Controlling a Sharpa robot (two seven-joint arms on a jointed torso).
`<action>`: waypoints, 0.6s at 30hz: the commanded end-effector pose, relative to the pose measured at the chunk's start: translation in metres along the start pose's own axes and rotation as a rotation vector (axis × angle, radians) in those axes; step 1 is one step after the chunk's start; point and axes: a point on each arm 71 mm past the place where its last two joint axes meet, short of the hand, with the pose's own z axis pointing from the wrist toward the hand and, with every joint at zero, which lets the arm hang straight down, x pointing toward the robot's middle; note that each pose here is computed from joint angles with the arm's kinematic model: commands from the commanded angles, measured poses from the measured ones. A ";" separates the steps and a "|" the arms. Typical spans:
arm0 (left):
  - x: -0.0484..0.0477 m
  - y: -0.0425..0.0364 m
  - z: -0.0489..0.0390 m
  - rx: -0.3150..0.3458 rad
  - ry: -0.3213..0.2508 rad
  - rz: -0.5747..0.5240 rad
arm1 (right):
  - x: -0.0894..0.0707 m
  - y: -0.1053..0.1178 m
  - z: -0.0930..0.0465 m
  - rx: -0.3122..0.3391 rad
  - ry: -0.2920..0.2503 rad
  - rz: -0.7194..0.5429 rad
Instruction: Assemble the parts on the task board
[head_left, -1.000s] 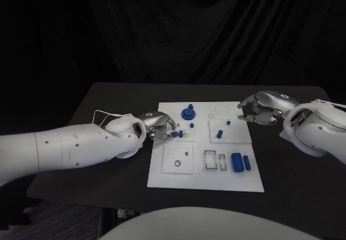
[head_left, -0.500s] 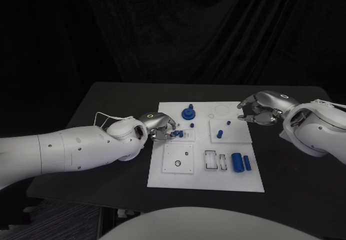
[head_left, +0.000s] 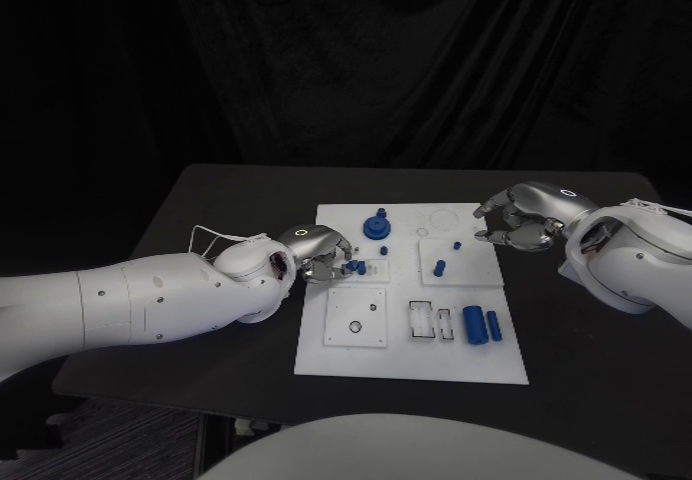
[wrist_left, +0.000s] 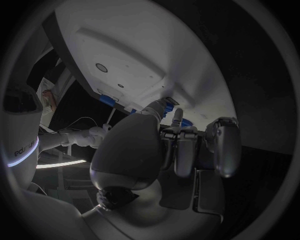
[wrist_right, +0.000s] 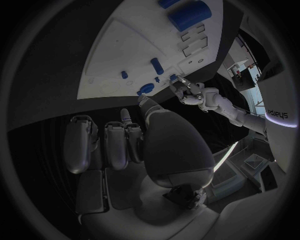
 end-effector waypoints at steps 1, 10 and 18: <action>0.0068 -0.0054 -0.0011 0.033 0.029 -0.013 | 0.001 0.000 -0.001 0.004 0.008 -0.001; 0.0064 -0.0085 -0.0005 0.056 0.013 -0.017 | 0.002 -0.001 -0.002 0.006 0.008 0.000; 0.0067 -0.0050 -0.0002 0.045 0.015 -0.014 | 0.002 -0.002 -0.002 0.008 0.010 0.000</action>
